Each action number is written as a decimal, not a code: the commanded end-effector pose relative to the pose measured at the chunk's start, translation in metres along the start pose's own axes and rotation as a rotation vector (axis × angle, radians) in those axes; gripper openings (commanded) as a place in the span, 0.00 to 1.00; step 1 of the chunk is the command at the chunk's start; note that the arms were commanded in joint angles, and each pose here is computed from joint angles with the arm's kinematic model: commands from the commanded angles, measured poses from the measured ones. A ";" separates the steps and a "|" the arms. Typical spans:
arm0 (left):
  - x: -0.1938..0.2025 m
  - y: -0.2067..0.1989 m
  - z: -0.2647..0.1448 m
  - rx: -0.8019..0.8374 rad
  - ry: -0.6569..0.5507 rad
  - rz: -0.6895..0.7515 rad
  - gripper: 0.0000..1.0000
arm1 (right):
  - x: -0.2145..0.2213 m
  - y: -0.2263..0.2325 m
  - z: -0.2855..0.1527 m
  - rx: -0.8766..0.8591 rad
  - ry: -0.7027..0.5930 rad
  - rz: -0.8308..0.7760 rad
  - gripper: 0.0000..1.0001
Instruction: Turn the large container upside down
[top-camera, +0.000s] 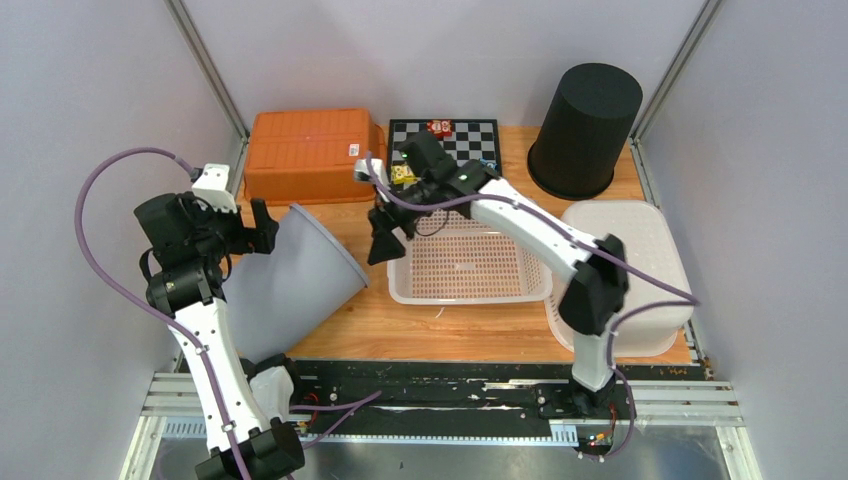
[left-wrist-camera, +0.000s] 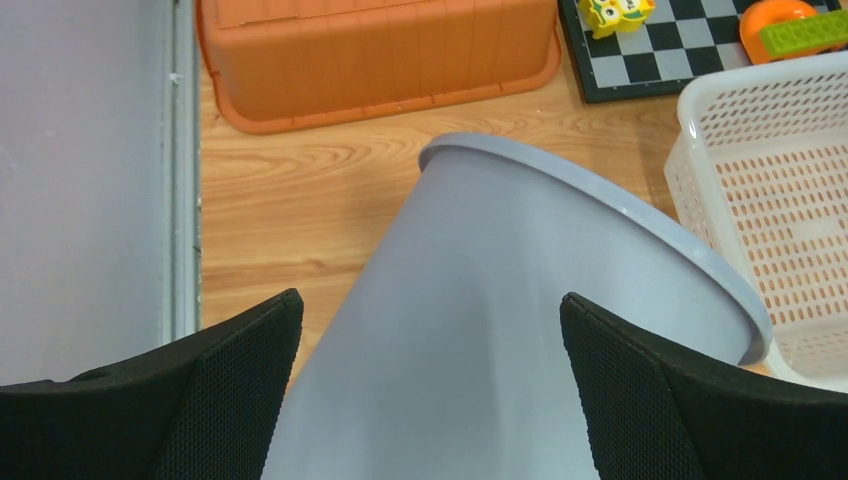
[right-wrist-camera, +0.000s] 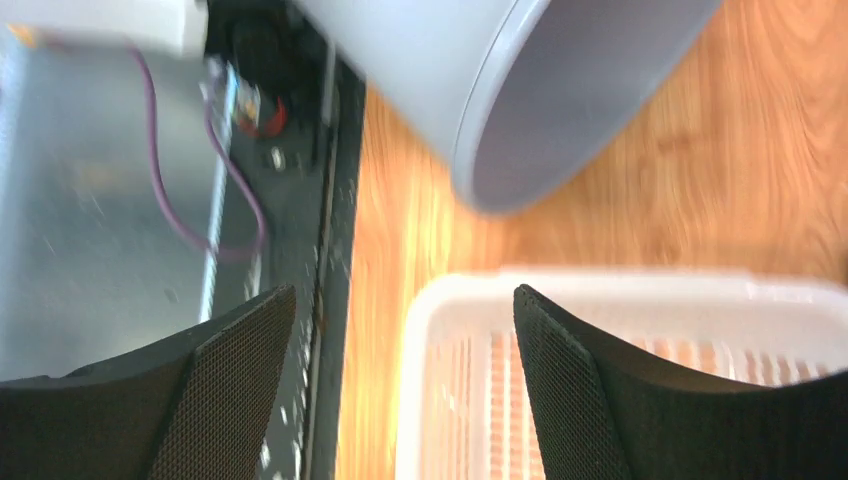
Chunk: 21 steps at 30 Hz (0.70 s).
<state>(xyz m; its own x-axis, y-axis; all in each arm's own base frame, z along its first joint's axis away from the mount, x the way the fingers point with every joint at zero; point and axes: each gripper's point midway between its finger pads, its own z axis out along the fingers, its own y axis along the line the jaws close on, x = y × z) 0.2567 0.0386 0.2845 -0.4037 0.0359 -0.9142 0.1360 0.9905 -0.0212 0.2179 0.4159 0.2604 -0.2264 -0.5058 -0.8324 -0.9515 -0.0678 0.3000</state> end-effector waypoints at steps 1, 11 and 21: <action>-0.001 -0.007 0.002 0.055 -0.030 0.048 1.00 | 0.102 0.015 -0.040 0.065 0.330 -0.186 0.82; 0.008 -0.016 0.007 0.114 -0.022 0.037 1.00 | 0.211 0.038 -0.050 0.125 0.570 -0.310 0.80; 0.012 -0.017 0.008 0.122 -0.013 0.026 1.00 | 0.230 0.002 -0.044 0.276 0.671 -0.341 0.70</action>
<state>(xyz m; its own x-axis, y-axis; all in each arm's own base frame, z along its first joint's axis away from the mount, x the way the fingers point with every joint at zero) 0.2573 0.0232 0.2698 -0.3999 0.0553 -0.9149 0.2394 0.9698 -0.0460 0.1587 0.2593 0.0942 0.1448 -0.8955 -0.4209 -0.9889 -0.1457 -0.0302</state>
